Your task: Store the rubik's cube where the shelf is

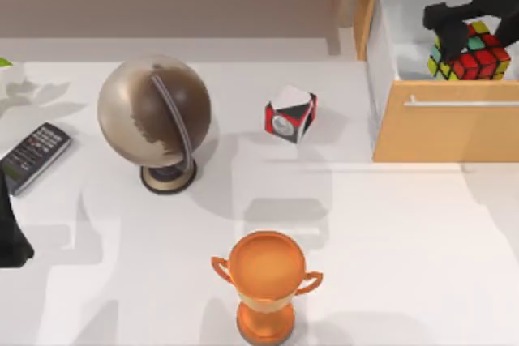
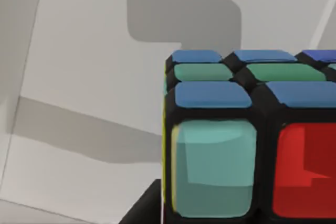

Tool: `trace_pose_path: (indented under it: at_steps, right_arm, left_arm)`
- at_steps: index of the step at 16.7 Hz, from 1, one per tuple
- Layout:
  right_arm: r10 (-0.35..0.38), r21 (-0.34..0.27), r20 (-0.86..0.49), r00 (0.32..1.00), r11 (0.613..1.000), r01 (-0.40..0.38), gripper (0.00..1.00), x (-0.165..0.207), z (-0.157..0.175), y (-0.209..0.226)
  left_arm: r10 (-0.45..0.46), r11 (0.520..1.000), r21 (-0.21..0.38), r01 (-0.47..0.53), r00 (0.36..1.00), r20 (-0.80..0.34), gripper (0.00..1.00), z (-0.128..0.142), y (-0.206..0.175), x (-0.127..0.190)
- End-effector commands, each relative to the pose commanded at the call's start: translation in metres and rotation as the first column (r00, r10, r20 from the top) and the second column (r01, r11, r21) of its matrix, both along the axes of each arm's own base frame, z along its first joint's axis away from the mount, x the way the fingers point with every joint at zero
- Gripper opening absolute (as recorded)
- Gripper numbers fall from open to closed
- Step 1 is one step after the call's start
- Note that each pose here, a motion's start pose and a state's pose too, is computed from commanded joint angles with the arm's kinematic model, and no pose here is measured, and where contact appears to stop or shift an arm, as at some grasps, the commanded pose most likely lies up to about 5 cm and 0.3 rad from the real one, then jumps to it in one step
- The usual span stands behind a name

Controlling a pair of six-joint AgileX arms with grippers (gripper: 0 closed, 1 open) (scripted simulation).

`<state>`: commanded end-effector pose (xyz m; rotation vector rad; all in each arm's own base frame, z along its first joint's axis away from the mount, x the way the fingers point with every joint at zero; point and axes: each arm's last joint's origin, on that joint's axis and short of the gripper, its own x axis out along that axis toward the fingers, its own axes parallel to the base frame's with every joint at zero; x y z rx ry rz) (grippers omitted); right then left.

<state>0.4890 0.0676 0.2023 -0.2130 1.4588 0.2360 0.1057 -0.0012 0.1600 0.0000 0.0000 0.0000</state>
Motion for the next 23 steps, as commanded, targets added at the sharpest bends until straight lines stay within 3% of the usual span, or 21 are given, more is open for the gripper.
trace_pose_path:
  at_steps: [7, 10, 13, 15, 18, 20, 23]
  right_arm:
    - [-0.012, 0.023, 0.066, 0.998, 1.0, 0.01, 0.0, -0.008, 0.028, 0.005]
    - [0.014, 0.11, 0.219, 0.976, 0.993, -0.039, 0.0, -0.031, 0.08, 0.04]
    - [0.066, 0.239, 0.393, 0.917, 0.956, -0.171, 0.0, -0.067, 0.128, 0.098]
    - [0.084, 0.327, 0.51, 0.856, 0.902, -0.283, 0.0, -0.089, 0.153, 0.137]
    - [0.066, 0.434, 0.667, 0.742, 0.775, -0.459, 0.0, -0.12, 0.183, 0.19]
    - [0.032, 0.478, 0.746, 0.665, 0.67, -0.568, 0.0, -0.142, 0.197, 0.221]
    - [-0.062, 0.495, 0.834, 0.549, 0.525, -0.693, 0.0, -0.17, 0.211, 0.259]
  left_arm:
    - [0.0, 1.0, 0.0, 0.0, 1.0, 0.0, 1.0, 0.0, 0.0, 0.0]
    - [0.0, 1.0, 0.0, 0.0, 1.0, 0.0, 1.0, 0.0, 0.0, 0.0]
    - [0.0, 1.0, 0.0, 0.0, 1.0, 0.0, 1.0, 0.0, 0.0, 0.0]
    - [0.0, 1.0, 0.0, 0.0, 1.0, 0.0, 1.0, 0.0, 0.0, 0.0]
    - [0.0, 1.0, 0.0, 0.0, 1.0, 0.0, 1.0, 0.0, 0.0, 0.0]
    - [0.0, 1.0, 0.0, 0.0, 1.0, 0.0, 1.0, 0.0, 0.0, 0.0]
    - [0.0, 1.0, 0.0, 0.0, 1.0, 0.0, 1.0, 0.0, 0.0, 0.0]
